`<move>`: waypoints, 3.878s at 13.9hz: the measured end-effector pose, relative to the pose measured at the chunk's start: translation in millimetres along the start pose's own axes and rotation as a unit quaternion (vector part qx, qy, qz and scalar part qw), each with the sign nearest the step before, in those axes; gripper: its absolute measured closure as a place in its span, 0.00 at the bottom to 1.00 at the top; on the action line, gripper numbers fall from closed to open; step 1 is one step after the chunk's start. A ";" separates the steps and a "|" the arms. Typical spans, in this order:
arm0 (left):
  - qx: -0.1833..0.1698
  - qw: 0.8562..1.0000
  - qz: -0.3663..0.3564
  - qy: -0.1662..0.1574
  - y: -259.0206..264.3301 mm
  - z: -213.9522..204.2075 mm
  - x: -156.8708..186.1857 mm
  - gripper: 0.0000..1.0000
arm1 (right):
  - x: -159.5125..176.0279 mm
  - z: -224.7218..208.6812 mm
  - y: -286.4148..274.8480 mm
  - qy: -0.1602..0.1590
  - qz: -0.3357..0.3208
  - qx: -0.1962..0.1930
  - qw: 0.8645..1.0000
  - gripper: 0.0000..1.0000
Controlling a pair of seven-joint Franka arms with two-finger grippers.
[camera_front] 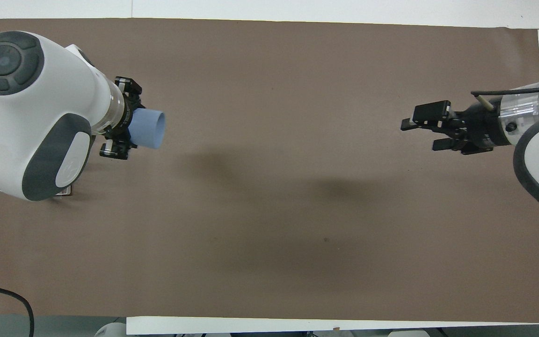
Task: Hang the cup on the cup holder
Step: 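Move the cup with the left gripper over the acrylic rack's peg, then lower the cup onto the peg and open the left gripper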
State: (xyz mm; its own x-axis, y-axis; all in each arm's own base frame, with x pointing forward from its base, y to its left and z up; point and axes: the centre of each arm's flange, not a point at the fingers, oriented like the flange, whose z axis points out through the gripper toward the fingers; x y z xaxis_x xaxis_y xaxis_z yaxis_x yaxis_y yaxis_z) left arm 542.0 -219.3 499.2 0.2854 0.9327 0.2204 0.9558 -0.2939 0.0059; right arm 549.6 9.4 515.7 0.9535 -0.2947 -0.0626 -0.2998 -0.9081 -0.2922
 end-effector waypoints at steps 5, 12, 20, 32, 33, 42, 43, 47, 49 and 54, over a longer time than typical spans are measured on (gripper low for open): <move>0.041 0.961 0.009 0.273 7.9 42.4 68.6 0.21 | -5.9 -84.7 19.7 -0.009 -0.030 -0.156 0.987 0.00; 0.030 0.874 0.007 0.486 35.2 117.2 121.5 0.21 | -12.2 -157.2 52.9 -0.063 -0.062 -0.183 0.979 0.00; 0.055 0.860 0.009 0.506 28.2 142.4 107.0 0.21 | -14.8 -148.5 34.9 -0.071 -0.081 -0.208 0.972 0.00; 0.042 0.888 0.004 0.458 19.6 174.2 97.8 0.21 | -17.0 -142.7 30.0 -0.081 -0.086 -0.210 0.971 0.00; 0.037 0.891 0.004 0.452 20.0 176.9 101.1 0.21 | -17.0 -142.7 30.2 -0.081 -0.086 -0.210 0.971 0.00; 0.065 0.905 0.030 0.418 35.9 136.6 118.0 0.00 | -17.0 -142.4 30.3 -0.081 -0.086 -0.210 0.971 0.00; 0.074 0.912 0.036 0.401 42.1 114.0 123.2 0.00 | -17.0 -142.4 30.3 -0.081 -0.086 -0.210 0.971 0.00; 0.122 0.940 0.106 0.300 48.4 10.9 149.1 0.00 | -17.0 -142.4 30.3 -0.081 -0.086 -0.210 0.971 0.00; 0.144 0.945 0.159 0.246 42.9 -9.0 154.7 0.00 | -17.0 -142.3 30.3 -0.081 -0.086 -0.210 0.971 0.00; 0.107 0.966 0.235 -0.008 17.1 -21.2 170.2 0.00 | -17.0 -142.2 30.3 -0.081 -0.086 -0.210 0.971 0.00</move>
State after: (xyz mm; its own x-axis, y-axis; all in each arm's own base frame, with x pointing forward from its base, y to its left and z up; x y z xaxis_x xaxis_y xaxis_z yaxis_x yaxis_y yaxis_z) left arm 605.4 -70.0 557.4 0.6902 0.7109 0.1350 0.7131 -0.6367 -0.2934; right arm 520.1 -55.5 643.7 0.9722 -0.1090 -0.2072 -0.0898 -0.9909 0.1002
